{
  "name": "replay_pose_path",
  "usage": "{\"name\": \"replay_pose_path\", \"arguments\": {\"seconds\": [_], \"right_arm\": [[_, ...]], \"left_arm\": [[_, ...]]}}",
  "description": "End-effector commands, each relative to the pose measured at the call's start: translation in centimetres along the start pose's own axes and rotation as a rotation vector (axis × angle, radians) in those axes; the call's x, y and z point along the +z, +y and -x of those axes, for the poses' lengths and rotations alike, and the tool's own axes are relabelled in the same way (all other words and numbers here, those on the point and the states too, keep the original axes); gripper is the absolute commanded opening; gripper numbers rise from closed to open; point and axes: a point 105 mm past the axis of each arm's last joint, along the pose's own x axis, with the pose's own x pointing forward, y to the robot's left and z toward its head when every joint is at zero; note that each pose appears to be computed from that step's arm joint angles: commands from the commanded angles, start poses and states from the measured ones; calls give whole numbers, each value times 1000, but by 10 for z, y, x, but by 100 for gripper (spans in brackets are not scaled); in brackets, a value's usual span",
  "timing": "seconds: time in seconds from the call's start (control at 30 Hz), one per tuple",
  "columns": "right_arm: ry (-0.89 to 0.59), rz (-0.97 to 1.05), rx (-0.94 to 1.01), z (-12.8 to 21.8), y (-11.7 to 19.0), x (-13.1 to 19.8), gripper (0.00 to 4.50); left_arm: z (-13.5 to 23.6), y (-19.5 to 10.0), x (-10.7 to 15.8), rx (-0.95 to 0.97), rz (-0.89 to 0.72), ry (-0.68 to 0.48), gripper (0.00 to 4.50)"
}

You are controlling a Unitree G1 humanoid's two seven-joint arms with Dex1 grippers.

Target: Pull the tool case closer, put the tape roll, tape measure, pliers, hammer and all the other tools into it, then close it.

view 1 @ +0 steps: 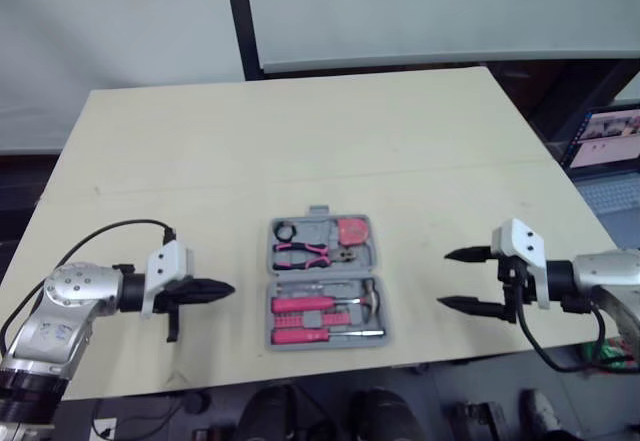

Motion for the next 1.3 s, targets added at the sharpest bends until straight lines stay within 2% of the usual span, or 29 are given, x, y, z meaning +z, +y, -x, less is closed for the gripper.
{"name": "replay_pose_path", "arguments": {"seconds": [0.03,0.13,0.33,0.57,1.3], "right_arm": [[59,30,7,-17,-8,-13,424],[95,50,-16,-32,-18,-22,322],[71,71,-10,-66,-21,-19,9],[65,84,-3,-92,-16,-17,3],[-1,90,59,-126,-4,6,3]], "left_arm": [[-10,9,-13,2,-32,28,0],[-24,15,-19,7,-41,39,0],[-52,20,-22,5,-28,30,0],[-74,16,-21,-23,-32,33,0],[-111,5,-1,-66,-27,-13,0]]}}
